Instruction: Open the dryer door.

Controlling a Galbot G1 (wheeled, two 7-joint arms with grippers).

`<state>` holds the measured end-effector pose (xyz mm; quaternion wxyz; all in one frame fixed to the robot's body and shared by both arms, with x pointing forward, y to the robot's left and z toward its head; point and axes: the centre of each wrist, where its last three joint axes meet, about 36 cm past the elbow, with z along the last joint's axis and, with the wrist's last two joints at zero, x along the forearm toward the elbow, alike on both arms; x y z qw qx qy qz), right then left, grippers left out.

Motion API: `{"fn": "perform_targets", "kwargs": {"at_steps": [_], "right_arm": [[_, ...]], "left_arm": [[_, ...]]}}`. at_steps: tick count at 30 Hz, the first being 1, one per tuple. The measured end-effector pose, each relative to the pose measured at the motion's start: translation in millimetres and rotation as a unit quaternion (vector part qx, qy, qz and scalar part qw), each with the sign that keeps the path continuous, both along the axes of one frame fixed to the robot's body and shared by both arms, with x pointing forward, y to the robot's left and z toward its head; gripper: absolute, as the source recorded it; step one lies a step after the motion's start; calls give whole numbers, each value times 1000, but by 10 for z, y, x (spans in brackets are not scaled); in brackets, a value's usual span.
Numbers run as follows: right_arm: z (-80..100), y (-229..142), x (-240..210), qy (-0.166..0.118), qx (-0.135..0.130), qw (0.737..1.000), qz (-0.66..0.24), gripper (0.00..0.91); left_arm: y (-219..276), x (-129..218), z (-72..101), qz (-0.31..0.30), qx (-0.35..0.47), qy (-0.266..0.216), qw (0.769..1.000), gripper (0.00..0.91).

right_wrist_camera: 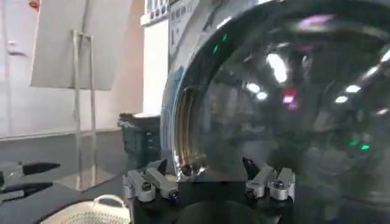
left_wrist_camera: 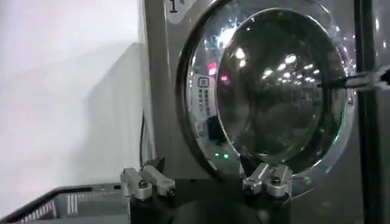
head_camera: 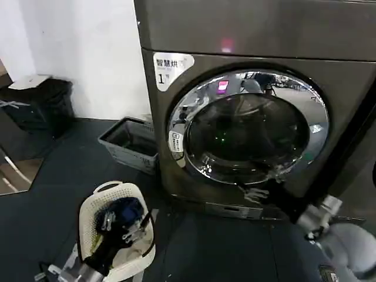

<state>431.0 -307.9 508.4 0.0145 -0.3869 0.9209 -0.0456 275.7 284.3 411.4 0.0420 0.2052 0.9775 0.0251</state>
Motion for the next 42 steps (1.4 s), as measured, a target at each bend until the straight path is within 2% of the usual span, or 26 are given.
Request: {"fn": "perform_targets", "kwargs": {"at_steps": [11,19,42], "right_arm": [[-107,441,526,-13,-18,998,53,907],[-107,707,760,-15,-23,997,76,907],[-139,1149,1190,-6,-18,993,114,907]], "left_arm": [[-4,-56,-27,-4,-1,-4,1000,907],[8,-129,-40,3,3,-5,1000,907],[56,-137,-8,-5,25,-11,1000,907]]}}
